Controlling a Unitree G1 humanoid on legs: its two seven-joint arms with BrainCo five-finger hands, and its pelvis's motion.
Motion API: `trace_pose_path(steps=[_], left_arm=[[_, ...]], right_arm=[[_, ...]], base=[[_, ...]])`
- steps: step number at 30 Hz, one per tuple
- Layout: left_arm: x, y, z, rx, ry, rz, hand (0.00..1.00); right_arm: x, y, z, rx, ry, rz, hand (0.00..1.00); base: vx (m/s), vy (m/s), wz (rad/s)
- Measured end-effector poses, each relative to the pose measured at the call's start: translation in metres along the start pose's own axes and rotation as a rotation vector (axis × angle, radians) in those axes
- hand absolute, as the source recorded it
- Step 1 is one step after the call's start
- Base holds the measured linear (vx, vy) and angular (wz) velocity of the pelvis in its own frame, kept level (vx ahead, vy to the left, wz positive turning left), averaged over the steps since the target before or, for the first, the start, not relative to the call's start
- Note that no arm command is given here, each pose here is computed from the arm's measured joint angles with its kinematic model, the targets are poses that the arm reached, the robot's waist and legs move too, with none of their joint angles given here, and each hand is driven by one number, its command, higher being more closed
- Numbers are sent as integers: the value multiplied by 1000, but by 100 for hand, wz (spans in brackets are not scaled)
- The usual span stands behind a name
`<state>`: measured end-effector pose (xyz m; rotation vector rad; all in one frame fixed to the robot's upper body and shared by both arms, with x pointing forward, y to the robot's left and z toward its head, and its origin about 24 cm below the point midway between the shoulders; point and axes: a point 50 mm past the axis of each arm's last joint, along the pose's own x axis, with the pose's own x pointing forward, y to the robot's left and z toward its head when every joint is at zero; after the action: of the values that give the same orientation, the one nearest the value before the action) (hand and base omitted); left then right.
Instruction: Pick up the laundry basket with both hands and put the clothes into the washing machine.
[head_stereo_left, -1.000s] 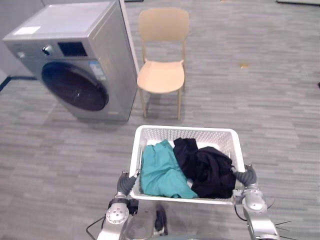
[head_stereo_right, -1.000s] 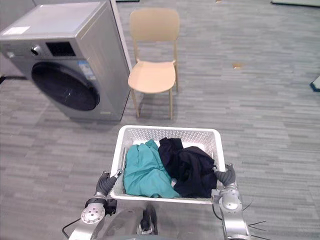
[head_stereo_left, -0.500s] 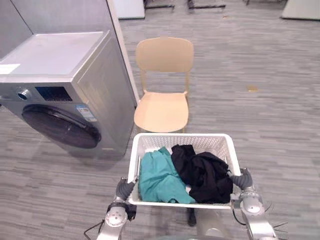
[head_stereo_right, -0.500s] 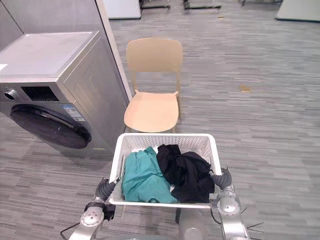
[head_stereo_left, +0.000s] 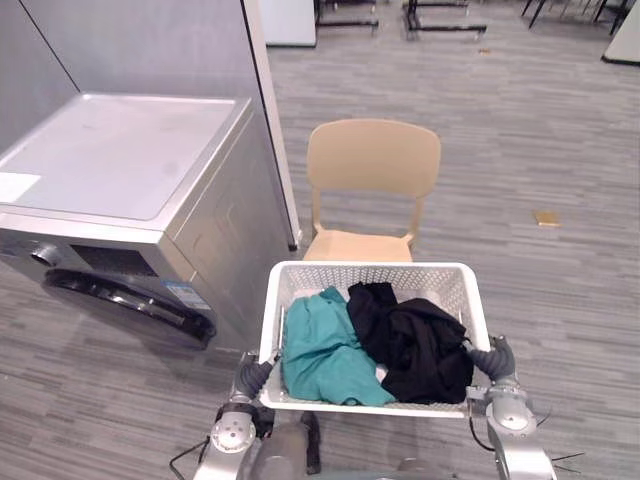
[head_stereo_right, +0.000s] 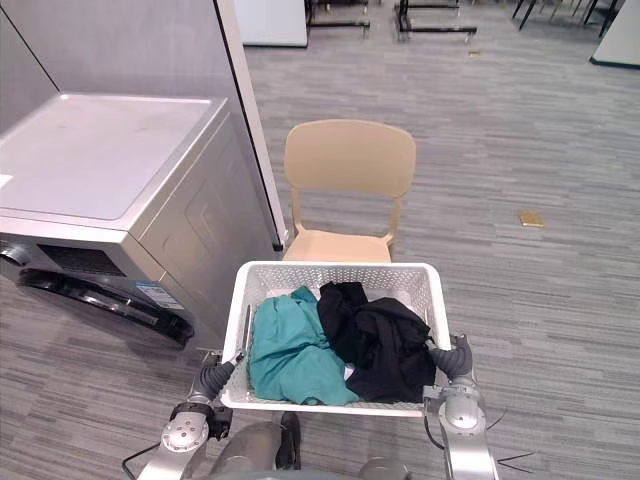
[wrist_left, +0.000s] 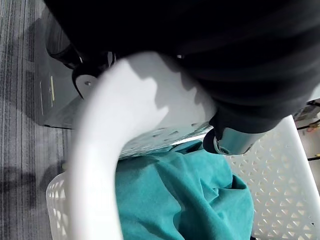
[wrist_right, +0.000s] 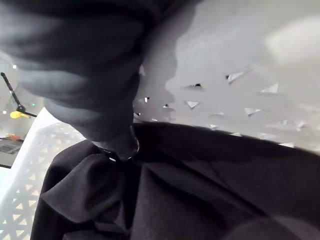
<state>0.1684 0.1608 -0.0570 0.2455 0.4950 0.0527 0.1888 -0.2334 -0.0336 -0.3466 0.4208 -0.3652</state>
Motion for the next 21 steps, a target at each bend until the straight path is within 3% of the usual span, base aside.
trace_pose_path(steps=[13,20,21], left_arm=[[13,8,12,38,-37,90,100],[56,17,104,20,-302,199,100],[62,20,118,12,-335,226,0]], right_arm=[[4,20,3,3,1,-9,100],[33,17,69,96,-190,-119,100],[36,18,81,124,-217,-132,100]], base=[[196,2,14],[-62,-9,6],[-155,36,-3]])
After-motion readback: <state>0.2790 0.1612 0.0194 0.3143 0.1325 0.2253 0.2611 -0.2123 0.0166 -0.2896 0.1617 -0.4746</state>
